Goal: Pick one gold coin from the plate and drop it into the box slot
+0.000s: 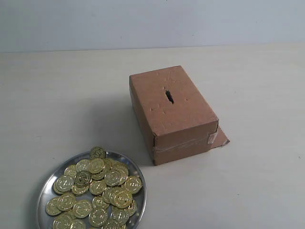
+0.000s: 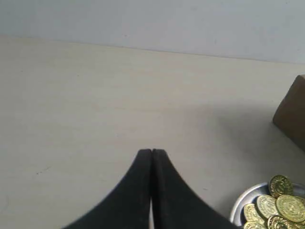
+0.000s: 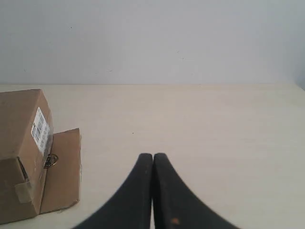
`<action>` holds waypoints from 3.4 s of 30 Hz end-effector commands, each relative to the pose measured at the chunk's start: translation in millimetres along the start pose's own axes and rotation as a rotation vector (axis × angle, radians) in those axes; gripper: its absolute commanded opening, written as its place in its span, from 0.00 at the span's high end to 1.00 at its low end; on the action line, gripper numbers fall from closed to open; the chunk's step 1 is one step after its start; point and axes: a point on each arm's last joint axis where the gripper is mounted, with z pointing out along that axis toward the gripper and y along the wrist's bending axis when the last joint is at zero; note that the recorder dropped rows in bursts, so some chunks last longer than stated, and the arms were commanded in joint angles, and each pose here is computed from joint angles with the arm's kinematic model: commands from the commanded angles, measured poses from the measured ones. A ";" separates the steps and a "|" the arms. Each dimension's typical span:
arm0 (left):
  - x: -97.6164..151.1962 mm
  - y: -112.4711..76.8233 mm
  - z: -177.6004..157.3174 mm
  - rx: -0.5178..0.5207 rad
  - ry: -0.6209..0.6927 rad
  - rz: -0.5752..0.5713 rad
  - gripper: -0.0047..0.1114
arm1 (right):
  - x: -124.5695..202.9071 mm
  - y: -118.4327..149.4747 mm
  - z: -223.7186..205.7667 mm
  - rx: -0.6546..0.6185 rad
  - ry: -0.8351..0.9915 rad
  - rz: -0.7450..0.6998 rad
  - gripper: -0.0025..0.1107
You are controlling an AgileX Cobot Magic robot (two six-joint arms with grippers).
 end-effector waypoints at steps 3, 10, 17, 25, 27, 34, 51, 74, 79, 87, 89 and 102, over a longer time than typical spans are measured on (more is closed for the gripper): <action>-3.5 0.3 -0.6 -0.004 -0.039 0.007 0.96 | -1.3 -0.4 0.1 0.007 -0.032 -0.016 0.98; -26.3 -4.1 -4.5 0.128 -0.274 -0.571 0.96 | -22.8 0.0 -3.2 -0.056 -0.268 0.429 0.98; -26.0 -4.3 -4.4 0.130 -0.269 -0.578 0.96 | -26.6 -2.1 -4.3 -0.074 -0.313 0.626 0.98; -30.2 -15.6 -10.8 0.202 -0.127 -0.553 0.96 | -70.4 13.1 -25.7 -0.193 -0.182 0.542 0.98; -51.3 -22.1 -23.2 0.253 -0.156 -0.417 0.96 | -91.4 17.4 -29.2 -0.216 -0.120 0.470 0.98; -105.5 -40.7 -26.7 0.355 -0.066 0.153 0.96 | -141.8 29.2 4.7 -0.288 0.226 0.181 0.98; -97.0 -120.1 112.5 0.997 0.522 1.060 0.96 | -98.9 53.2 138.1 -0.516 0.784 0.154 0.98; -53.7 -167.7 197.0 1.342 0.478 1.648 0.96 | -75.3 102.0 138.1 -0.722 0.905 -0.007 0.98; -48.6 -175.3 208.1 1.379 0.501 1.791 0.96 | -75.3 102.0 138.1 -0.722 0.905 -0.007 0.98; -23.4 -202.7 209.2 1.476 0.501 1.935 0.96 | -75.7 102.6 138.1 -0.724 0.903 0.005 0.98; -19.8 -207.1 207.2 1.492 0.490 1.953 0.96 | -76.0 102.9 138.1 -0.725 0.902 0.013 0.98; -16.0 -213.3 201.9 1.512 0.494 1.974 0.77 | -75.9 103.0 137.8 -0.728 0.905 0.013 0.98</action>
